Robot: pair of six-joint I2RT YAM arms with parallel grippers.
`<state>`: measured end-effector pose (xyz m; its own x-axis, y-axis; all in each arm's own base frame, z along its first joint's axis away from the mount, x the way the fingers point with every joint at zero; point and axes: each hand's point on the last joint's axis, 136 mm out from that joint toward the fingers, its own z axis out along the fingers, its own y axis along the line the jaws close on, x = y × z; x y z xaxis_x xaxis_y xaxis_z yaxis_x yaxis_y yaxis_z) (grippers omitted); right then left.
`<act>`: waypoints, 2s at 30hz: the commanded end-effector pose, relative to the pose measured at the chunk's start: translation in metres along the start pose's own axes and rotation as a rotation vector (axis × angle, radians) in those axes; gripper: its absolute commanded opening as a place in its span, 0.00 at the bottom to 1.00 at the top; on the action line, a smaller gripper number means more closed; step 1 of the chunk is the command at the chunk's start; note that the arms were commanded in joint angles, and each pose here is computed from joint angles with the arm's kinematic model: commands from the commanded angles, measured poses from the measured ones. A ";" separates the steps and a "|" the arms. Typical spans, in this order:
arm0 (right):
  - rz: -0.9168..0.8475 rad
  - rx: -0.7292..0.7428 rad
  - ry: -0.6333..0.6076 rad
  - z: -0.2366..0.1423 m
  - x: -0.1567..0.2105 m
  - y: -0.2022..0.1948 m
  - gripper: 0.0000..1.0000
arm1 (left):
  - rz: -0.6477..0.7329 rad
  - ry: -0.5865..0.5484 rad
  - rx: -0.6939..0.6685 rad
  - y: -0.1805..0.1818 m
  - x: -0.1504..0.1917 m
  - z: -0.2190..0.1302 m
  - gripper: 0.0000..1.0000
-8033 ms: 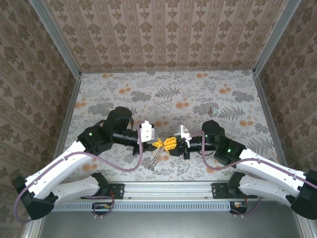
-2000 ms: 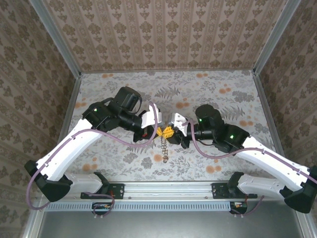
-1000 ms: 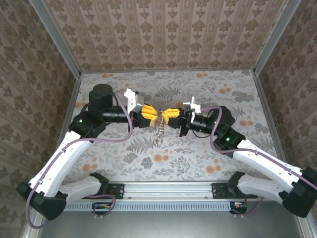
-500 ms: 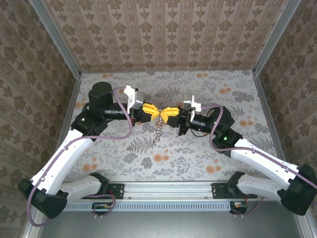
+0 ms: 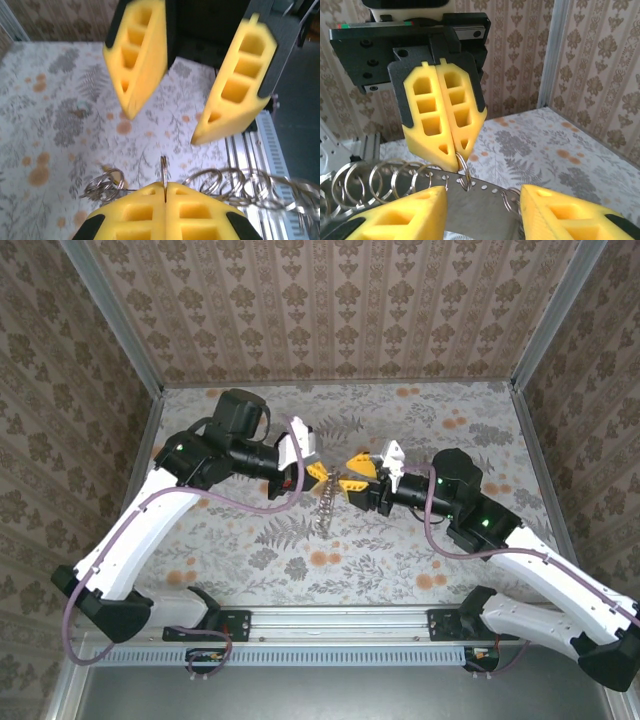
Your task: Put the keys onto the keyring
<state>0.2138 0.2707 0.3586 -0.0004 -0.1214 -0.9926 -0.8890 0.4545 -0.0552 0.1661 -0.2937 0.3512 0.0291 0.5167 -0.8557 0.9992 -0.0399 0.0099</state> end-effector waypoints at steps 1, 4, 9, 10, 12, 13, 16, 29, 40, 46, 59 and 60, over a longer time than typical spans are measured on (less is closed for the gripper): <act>-0.070 0.020 0.099 -0.007 0.017 -0.002 0.42 | 0.038 0.105 0.019 -0.009 0.016 -0.004 0.00; -0.085 -0.008 0.109 -0.008 0.015 0.003 0.39 | 0.047 0.106 0.025 -0.010 0.015 -0.004 0.00; -0.091 -0.064 0.141 0.002 0.021 0.010 0.38 | 0.053 0.107 0.043 -0.015 0.015 -0.001 0.00; -0.091 -0.074 0.137 0.004 0.020 0.012 0.38 | 0.053 0.106 0.045 -0.015 0.015 -0.001 0.00; -0.089 -0.093 0.117 0.007 0.015 0.015 0.38 | 0.053 0.111 0.053 -0.016 0.016 0.000 0.00; -0.087 -0.103 0.109 0.010 0.013 0.015 0.38 | 0.055 0.111 0.058 -0.017 0.016 0.000 0.00; -0.085 -0.129 0.111 0.016 0.012 0.018 0.36 | 0.058 0.104 0.069 -0.019 0.013 0.001 0.00; -0.072 -0.214 0.108 0.028 0.018 0.034 0.26 | 0.058 0.107 0.079 -0.015 0.012 0.008 0.00; -0.065 -0.112 0.057 0.028 0.008 0.018 0.00 | 0.049 0.015 0.069 -0.018 0.001 0.001 0.00; 0.033 -0.122 -0.099 0.020 -0.022 0.016 0.00 | 0.008 -0.201 0.077 -0.021 -0.017 -0.011 0.18; 0.151 -0.162 -0.330 0.007 -0.059 0.018 0.00 | -0.004 -0.310 0.059 -0.019 -0.021 -0.013 0.22; 0.159 -0.162 -0.345 0.005 -0.061 0.017 0.00 | -0.004 -0.315 0.061 -0.019 -0.021 -0.014 0.22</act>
<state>0.2104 0.3013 0.3675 -0.0930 0.0858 -0.9920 -0.9398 0.3216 0.1159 0.1588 -0.2916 0.3662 0.0098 0.2785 -0.9604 0.9992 -0.0402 -0.0015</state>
